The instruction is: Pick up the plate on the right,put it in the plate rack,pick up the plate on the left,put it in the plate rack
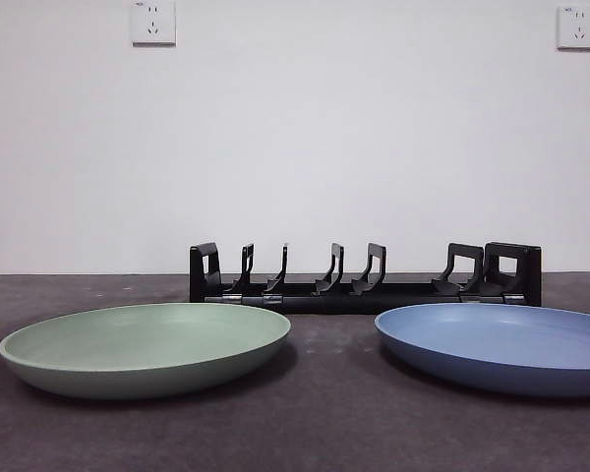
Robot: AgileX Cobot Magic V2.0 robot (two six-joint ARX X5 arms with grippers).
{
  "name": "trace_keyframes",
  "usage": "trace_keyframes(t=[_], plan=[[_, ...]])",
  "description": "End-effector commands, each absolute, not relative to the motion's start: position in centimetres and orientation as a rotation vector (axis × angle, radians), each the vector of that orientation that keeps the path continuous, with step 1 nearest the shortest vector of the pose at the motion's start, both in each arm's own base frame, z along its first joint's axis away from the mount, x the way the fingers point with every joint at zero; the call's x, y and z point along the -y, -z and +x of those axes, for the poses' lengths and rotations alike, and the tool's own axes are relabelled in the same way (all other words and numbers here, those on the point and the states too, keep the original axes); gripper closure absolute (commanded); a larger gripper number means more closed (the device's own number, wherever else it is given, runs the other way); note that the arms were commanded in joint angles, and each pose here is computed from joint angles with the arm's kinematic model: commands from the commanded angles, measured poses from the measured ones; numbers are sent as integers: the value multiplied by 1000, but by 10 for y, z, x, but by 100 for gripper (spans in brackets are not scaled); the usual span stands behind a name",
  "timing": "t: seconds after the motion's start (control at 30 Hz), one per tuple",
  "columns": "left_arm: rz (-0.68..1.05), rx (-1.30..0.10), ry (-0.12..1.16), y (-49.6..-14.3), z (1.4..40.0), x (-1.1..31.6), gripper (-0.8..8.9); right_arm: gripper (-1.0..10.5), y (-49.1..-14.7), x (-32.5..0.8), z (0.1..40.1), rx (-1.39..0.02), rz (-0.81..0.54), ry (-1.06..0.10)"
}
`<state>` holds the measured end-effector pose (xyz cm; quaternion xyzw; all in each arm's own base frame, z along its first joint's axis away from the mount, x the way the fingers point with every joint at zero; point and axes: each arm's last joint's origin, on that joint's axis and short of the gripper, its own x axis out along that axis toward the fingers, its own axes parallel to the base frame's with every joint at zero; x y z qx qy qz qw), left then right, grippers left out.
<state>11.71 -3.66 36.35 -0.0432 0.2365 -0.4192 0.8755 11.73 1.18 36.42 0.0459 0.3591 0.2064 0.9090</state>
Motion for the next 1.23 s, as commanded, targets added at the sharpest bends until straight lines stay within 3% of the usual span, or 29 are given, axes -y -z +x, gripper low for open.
trace_keyframes(t=[0.03,0.2,0.4,0.77,1.03,1.23], plan=[[16,-432,938,-368,116,40,243,406,-365,-12,117,-735,102,-429],[135,-388,1064,-367,114,53,243,411,-358,-11,134,-806,117,-401],[269,-373,1228,-361,117,79,248,412,-323,-10,197,-1023,139,-352],[418,-403,1320,-347,128,120,248,415,-251,-8,268,-1294,142,-279],[485,-411,1358,-339,130,141,248,424,-213,-8,293,-1387,152,-268],[493,-394,1361,-338,133,147,248,574,-192,-8,303,-1429,157,-267]])
